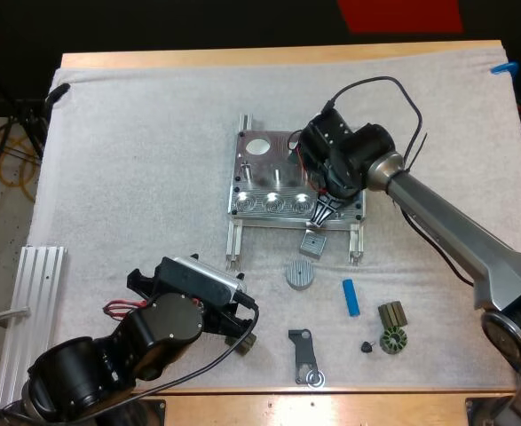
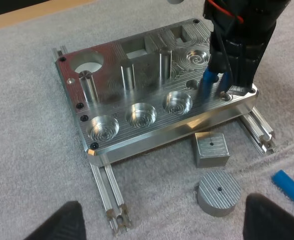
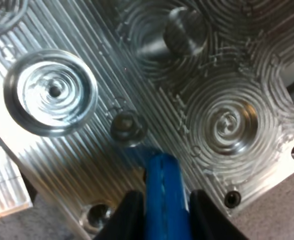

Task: Load cells from right to left

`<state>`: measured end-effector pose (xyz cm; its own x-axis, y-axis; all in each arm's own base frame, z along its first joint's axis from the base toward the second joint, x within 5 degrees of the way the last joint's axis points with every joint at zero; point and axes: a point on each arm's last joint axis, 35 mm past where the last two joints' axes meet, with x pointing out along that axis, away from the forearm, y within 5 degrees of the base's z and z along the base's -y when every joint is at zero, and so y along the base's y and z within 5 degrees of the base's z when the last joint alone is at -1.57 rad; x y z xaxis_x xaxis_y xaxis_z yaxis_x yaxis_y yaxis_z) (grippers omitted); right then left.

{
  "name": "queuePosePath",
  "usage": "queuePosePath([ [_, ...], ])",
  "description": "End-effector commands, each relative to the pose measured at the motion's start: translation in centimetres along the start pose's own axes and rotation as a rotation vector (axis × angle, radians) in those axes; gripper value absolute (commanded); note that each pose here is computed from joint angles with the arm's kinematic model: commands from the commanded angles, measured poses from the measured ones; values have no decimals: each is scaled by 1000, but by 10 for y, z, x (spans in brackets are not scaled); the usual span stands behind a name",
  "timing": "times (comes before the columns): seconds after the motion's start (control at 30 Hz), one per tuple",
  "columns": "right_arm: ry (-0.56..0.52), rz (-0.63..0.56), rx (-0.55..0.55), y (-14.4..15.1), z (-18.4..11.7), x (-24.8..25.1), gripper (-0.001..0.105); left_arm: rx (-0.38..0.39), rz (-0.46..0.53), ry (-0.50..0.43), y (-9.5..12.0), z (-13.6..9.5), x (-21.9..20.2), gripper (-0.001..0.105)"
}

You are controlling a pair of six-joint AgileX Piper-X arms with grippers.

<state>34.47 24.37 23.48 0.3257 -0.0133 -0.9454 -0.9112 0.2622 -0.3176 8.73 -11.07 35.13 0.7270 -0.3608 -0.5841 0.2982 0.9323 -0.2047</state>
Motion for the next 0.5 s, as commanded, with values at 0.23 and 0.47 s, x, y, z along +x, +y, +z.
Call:
queuePosePath([
  [0.23,45,24,-17,2,-5,1,17,-9,14,-21,1,2,-2,65],
  [0.47,35,17,-28,1,-2,6,17,-9,14,-21,1,2,-2,65],
])
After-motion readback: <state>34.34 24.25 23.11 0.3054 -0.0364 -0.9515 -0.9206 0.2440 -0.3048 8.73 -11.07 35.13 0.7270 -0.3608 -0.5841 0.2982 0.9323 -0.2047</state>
